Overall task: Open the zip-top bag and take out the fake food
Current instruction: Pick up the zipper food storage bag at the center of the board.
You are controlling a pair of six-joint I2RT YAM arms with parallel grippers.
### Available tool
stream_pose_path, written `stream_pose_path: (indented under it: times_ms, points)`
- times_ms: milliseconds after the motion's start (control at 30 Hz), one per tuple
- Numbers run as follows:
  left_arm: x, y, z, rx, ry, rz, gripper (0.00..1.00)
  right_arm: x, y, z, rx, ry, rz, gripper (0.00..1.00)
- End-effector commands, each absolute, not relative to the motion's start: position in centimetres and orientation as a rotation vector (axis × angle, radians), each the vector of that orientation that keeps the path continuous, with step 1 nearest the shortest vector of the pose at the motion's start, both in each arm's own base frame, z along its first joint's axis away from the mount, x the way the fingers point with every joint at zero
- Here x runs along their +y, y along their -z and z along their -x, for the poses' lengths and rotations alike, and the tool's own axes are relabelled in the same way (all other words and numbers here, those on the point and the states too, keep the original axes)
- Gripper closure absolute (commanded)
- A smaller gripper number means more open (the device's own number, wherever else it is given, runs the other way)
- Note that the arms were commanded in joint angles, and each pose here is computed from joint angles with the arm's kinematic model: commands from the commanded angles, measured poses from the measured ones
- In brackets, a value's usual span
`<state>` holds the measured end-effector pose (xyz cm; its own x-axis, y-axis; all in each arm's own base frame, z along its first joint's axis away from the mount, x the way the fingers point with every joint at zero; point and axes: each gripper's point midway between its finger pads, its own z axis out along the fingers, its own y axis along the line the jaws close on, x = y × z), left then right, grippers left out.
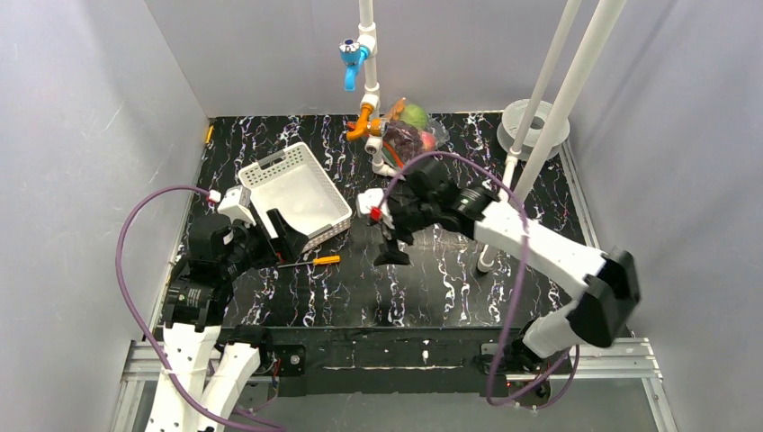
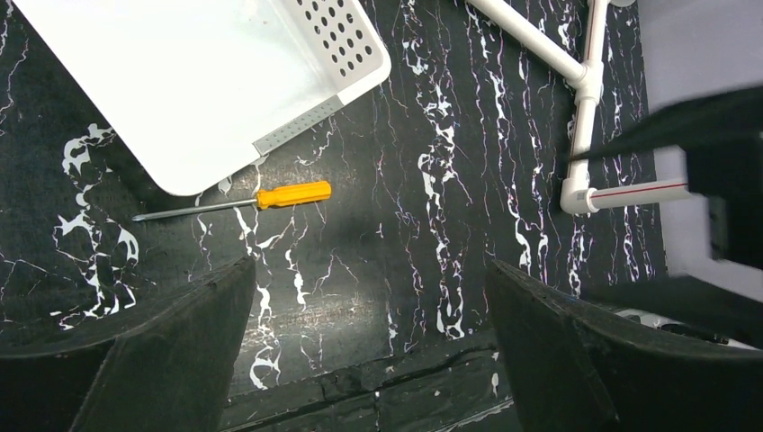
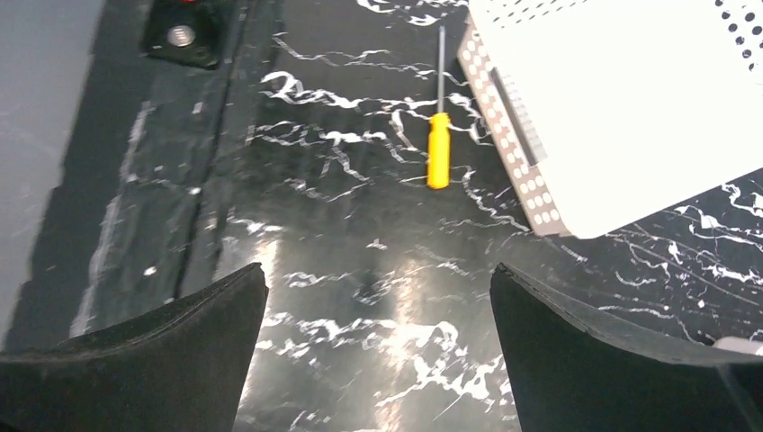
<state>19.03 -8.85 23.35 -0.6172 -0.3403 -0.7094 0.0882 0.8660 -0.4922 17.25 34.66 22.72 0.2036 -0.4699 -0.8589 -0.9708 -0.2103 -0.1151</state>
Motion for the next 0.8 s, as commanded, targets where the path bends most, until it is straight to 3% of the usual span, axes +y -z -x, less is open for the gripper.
stream_pose_path:
  times_ms: [0, 33, 300, 767]
  points:
    - [-8.7, -23.5, -18.6, 2.150, 0.607, 0.158, 0.00, 27.3, -22.5, -34.3, 1.971, 0.026, 0.940, 0.00]
    - [-8.7, -23.5, -18.5, 2.151, 0.608, 0.157, 0.00, 24.0, -22.9, -36.5, 2.020, 0.224, 0.747, 0.00]
    - [-8.4, -23.5, -17.7, 2.147, 0.585, 0.122, 0.00, 20.1, -20.5, -43.0, 2.126, 0.270, 0.445, 0.00]
    - [-8.6, -23.1, -17.5, 2.149, 0.588, 0.096, 0.00, 24.2, -19.4, -47.5, 2.173, -0.021, 0.161, 0.00]
